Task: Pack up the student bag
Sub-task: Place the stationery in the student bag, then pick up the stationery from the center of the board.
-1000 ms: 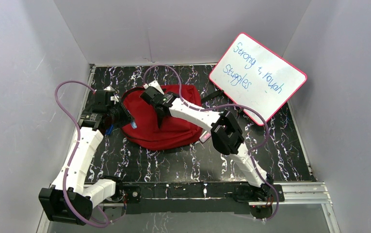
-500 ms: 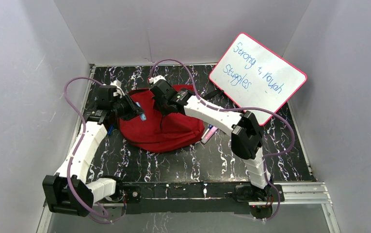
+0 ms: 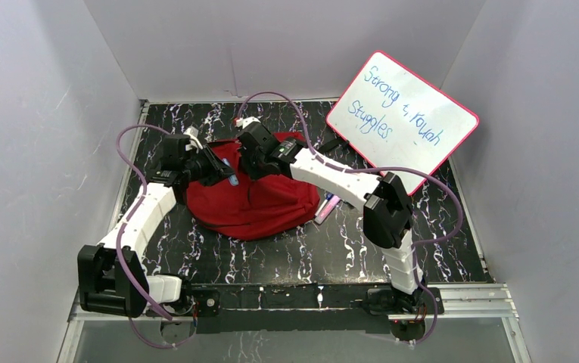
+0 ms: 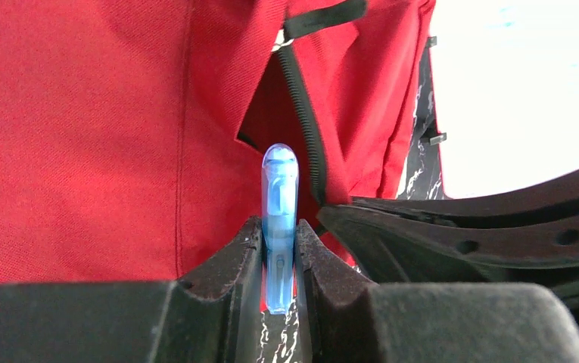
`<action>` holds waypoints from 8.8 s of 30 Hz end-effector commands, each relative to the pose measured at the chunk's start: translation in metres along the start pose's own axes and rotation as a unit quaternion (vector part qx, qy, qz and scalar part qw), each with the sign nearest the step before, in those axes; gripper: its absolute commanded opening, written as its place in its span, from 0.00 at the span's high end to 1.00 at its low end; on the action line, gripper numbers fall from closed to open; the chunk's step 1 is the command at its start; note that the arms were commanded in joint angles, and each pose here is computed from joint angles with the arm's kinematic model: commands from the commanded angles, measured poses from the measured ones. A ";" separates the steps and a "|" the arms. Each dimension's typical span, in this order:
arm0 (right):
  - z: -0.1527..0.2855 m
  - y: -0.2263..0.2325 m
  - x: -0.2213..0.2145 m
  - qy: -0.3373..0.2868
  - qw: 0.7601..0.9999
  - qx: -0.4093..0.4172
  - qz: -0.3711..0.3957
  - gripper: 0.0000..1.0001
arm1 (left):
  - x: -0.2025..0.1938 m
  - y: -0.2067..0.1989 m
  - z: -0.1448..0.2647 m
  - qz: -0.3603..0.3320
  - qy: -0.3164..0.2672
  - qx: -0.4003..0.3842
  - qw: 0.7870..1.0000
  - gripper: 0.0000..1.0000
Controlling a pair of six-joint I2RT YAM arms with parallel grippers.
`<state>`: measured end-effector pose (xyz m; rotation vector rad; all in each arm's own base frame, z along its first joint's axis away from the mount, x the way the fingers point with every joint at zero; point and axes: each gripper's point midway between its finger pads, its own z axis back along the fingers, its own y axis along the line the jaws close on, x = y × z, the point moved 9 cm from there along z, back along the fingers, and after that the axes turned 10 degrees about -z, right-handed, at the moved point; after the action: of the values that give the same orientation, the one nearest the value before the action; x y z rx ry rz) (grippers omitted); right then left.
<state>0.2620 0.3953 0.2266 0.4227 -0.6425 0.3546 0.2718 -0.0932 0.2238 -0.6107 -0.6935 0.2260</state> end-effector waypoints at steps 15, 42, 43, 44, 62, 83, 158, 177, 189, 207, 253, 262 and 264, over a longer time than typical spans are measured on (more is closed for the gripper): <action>0.049 0.014 0.032 -0.043 0.985 0.135 -0.096 0.94 | -0.011 -0.008 -0.039 0.037 -0.039 -0.045 0.998 1.00; 0.047 0.003 0.028 -0.016 0.976 0.182 -0.121 0.94 | -0.048 -0.032 -0.099 -0.028 0.041 -0.096 0.994 0.74; 0.046 0.002 0.028 -0.016 0.976 0.180 -0.122 0.94 | -0.047 -0.032 -0.098 -0.031 0.043 -0.090 0.995 0.69; 0.046 0.001 0.027 -0.015 0.976 0.179 -0.122 0.94 | -0.046 -0.032 -0.096 -0.036 0.043 -0.084 0.995 0.64; 0.037 -0.017 0.017 0.000 0.976 0.169 -0.135 0.93 | -0.055 -0.003 -0.068 -0.082 0.076 0.078 0.991 0.30; 0.025 -0.020 0.007 0.026 0.975 0.169 -0.139 0.89 | -0.035 0.009 -0.030 -0.162 0.038 0.207 0.964 0.48; 0.017 -0.033 -0.002 0.040 0.978 0.149 -0.142 0.71 | 0.005 -0.013 0.012 -0.241 0.004 0.261 0.935 0.73; 0.097 -0.126 -0.043 -0.064 0.973 -0.120 -0.188 0.37 | -0.015 -0.017 0.043 -0.179 -0.035 0.215 0.960 0.61; 0.083 -0.156 -0.095 -0.003 0.937 -0.199 -0.288 0.36 | -0.018 -0.018 0.039 -0.173 -0.026 0.198 0.964 0.60; 0.048 -0.183 -0.114 0.042 0.918 -0.233 -0.318 0.37 | -0.022 -0.018 0.038 -0.171 -0.015 0.189 0.967 0.60; 0.119 -0.134 -0.077 -0.033 0.972 0.095 -0.212 0.78 | -0.038 -0.087 0.022 -0.032 0.000 -0.094 0.995 0.40; 0.126 -0.097 -0.053 -0.032 0.958 0.226 -0.175 0.87 | -0.047 -0.114 0.010 -0.041 0.006 -0.126 0.991 0.36; 0.124 -0.093 -0.049 -0.033 0.957 0.231 -0.171 0.88 | -0.050 -0.115 0.007 -0.042 0.010 -0.125 0.991 0.36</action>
<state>0.1974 0.2279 0.2279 0.8431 -0.4720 0.0590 0.2278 -0.1916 0.2599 -0.7744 -0.7126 0.0646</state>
